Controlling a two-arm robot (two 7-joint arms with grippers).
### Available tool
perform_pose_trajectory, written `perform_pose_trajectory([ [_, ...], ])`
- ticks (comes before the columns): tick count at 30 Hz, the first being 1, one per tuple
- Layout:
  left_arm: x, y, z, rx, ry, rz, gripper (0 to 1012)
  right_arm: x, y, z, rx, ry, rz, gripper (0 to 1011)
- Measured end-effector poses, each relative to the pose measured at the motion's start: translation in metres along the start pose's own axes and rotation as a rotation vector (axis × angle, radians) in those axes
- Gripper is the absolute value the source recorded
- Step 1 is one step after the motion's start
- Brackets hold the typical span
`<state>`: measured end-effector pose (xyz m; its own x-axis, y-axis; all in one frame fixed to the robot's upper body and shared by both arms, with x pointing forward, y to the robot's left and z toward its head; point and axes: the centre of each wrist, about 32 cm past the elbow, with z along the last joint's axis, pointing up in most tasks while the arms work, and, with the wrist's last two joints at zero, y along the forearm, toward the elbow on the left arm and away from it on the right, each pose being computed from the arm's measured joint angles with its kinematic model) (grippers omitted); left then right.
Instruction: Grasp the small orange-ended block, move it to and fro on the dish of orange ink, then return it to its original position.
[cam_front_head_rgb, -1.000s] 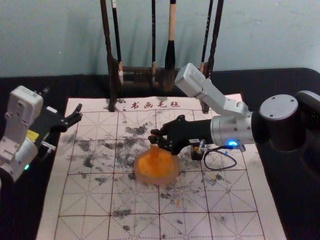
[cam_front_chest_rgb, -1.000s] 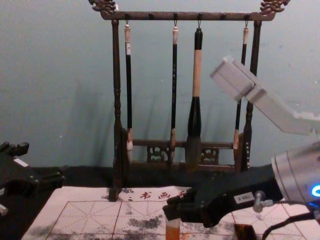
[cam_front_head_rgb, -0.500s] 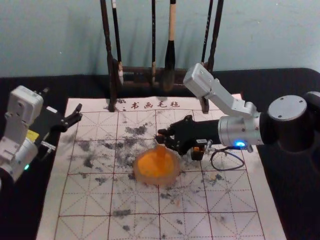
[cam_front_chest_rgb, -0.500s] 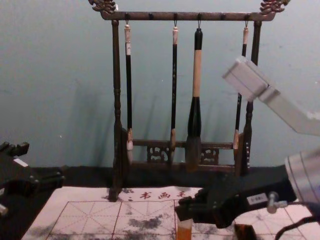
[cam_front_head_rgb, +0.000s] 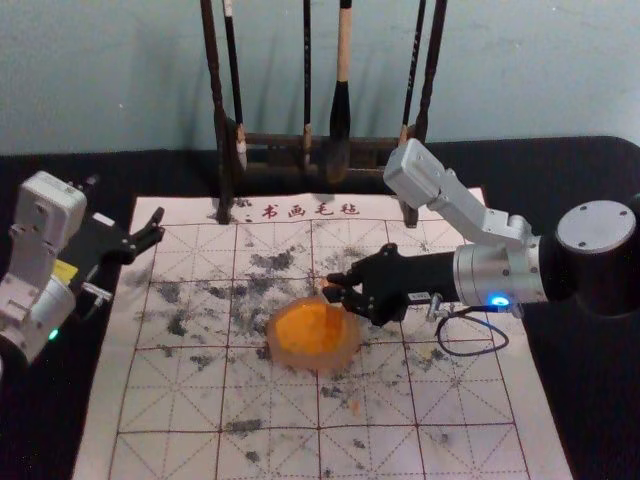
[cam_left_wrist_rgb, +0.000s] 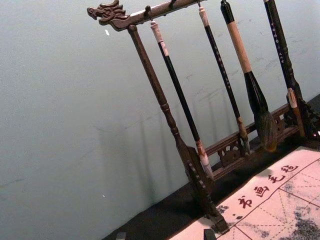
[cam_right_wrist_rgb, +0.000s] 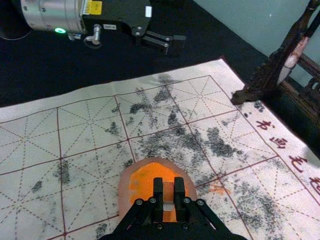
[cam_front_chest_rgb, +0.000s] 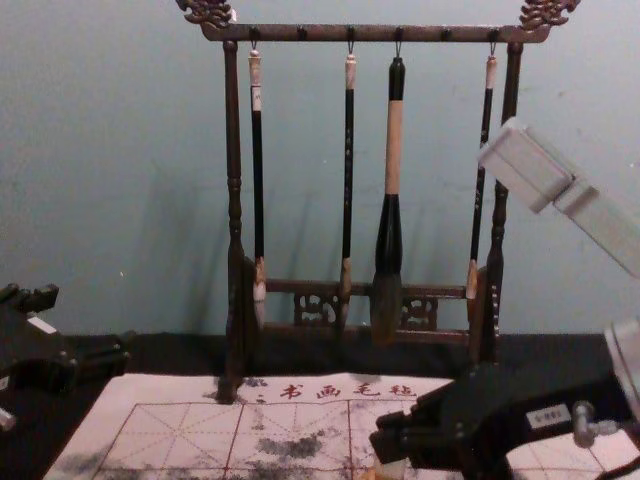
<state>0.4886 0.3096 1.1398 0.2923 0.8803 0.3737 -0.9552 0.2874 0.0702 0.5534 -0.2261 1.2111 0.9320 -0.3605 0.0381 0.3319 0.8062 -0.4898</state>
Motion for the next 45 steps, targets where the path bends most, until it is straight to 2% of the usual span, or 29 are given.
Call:
perform_pose_trajectory([
  [22,0.0,0.0,0.0,0.0,0.0,0.0,1001,-0.014,0.011,0.005,0.006,-0.007,0.066,127],
  [45,0.0,0.0,0.0,0.0,0.0,0.0,1001,-0.006,0.032,0.017,0.022,-0.003,0.051,127],
])
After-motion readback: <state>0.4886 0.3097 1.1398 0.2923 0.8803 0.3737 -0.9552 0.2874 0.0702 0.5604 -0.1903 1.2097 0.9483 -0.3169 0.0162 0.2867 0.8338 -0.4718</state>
